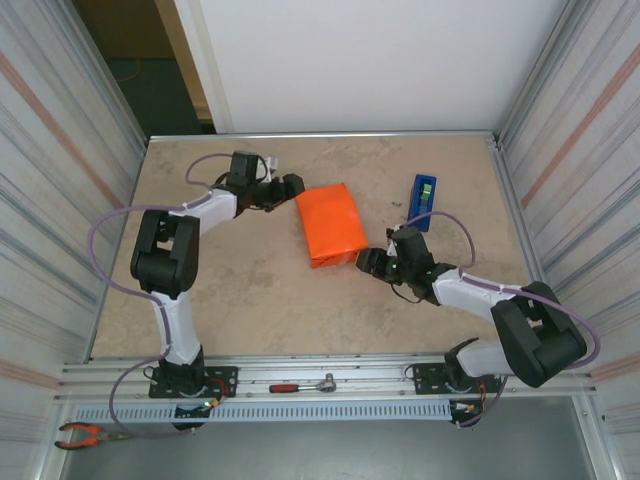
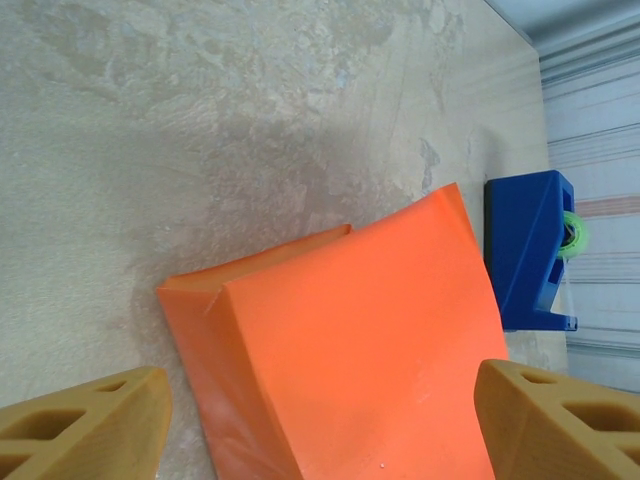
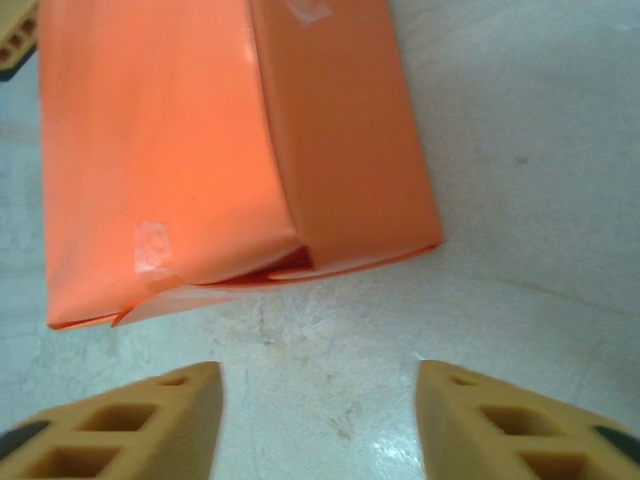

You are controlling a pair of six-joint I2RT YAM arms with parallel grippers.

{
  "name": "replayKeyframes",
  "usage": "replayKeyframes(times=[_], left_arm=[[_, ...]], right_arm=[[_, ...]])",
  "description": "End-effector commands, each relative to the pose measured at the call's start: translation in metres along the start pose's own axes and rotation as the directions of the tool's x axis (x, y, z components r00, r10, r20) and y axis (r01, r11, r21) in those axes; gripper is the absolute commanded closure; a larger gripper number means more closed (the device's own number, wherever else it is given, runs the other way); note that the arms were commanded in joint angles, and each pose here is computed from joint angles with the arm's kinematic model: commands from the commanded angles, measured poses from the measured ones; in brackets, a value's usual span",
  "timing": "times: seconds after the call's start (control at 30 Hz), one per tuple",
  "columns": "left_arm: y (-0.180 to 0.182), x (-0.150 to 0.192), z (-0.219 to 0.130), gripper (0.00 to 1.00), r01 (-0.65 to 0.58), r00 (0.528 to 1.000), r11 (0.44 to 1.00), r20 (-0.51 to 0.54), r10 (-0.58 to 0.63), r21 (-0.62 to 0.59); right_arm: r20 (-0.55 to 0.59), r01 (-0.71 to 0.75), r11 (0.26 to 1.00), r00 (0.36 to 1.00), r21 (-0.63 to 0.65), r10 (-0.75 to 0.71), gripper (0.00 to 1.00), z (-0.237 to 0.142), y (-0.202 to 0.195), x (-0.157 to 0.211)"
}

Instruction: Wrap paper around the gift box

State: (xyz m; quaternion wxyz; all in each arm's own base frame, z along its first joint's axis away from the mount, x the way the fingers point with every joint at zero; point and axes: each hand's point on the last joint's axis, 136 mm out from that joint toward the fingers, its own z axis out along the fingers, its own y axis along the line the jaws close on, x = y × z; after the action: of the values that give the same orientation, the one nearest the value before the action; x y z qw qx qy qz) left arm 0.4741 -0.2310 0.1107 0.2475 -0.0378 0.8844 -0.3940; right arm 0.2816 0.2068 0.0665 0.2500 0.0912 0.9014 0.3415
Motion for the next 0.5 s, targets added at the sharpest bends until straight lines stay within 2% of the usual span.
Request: replayKeyframes(times=[0.0, 0.1, 0.2, 0.47], left_arm=[[-0.01, -0.002, -0.002, 0.2, 0.0, 1.0, 1.0, 0.026, 0.0, 0.007], [-0.008, 0.001, 0.003, 0.2, 0.01, 1.0, 1.0, 0.02, -0.01, 0.0], [-0.004, 0.002, 0.007, 0.2, 0.024, 1.0, 1.0, 0.016, -0.024, -0.008], [-0.002, 0.007, 0.017, 0.2, 0.03, 0.999, 0.999, -0.009, -0.031, -0.017]], right_arm=[[-0.03, 0.013, 0.999, 0.999, -0.046, -0.015, 0.66, 0.007, 0.012, 0.007], [-0.058, 0.015, 0.998, 0.998, -0.061, -0.019, 0.81, 0.017, 0.017, 0.013], [-0.075, 0.018, 0.997, 0.997, -0.078, -0.024, 0.89, 0.03, 0.025, 0.017], [-0.071, -0.004, 0.995, 0.997, -0.1, -0.003, 0.91, 0.056, 0.035, 0.009]])
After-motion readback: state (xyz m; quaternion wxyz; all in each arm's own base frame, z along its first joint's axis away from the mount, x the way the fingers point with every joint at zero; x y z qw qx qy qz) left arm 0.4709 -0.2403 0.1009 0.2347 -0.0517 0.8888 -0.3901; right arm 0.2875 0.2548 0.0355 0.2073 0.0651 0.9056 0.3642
